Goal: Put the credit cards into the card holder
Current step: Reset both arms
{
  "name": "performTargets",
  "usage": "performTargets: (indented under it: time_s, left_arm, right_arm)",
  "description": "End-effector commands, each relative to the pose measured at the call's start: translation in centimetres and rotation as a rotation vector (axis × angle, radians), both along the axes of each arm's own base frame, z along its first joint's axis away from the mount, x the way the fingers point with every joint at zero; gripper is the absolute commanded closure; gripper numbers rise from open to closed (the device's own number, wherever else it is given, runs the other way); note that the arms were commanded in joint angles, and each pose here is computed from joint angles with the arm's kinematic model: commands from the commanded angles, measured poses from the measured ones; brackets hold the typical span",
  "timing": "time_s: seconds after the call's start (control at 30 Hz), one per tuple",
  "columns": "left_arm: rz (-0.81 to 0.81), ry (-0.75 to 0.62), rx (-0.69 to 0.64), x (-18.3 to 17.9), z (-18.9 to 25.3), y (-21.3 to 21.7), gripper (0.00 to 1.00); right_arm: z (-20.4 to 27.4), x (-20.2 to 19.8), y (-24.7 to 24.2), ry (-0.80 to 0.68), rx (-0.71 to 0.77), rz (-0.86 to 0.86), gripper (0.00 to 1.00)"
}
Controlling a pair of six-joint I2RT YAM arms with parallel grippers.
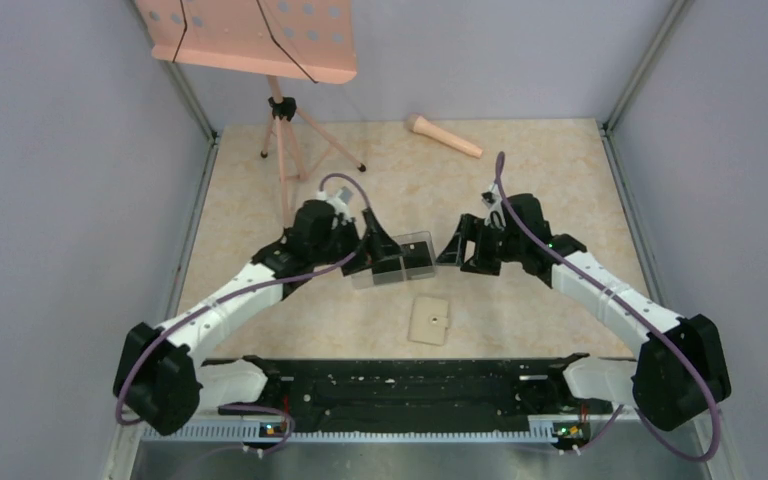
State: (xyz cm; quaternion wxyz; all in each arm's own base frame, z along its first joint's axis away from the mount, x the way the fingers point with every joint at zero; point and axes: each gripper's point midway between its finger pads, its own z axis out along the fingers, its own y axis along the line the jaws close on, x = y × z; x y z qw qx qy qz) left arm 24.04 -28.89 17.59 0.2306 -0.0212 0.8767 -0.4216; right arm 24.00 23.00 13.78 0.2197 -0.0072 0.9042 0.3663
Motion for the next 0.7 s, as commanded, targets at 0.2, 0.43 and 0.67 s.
performTargets:
  time_s: [0.2, 0.43, 0.67]
  left_arm:
    - [0.374, -0.175, -0.097, 2.8, 2.5, 13.8, 0.01]
    - [0.728, -0.324, 0.301, 4.8, 2.1, 24.5, 0.01]
    - [0.999, -0.560, 0.593, 5.8, 2.1, 32.0, 0.01]
  right_arm:
    - [2.6, 2.2, -3.2, -0.083, 0.072, -0.119, 0.04]
    - [2.5, 5.2, -9.3, -0.246, -0.232, -0.321, 0.01]
    - [3.4, 6.6, -19.5, -0.597, -0.614, -0.643, 0.01]
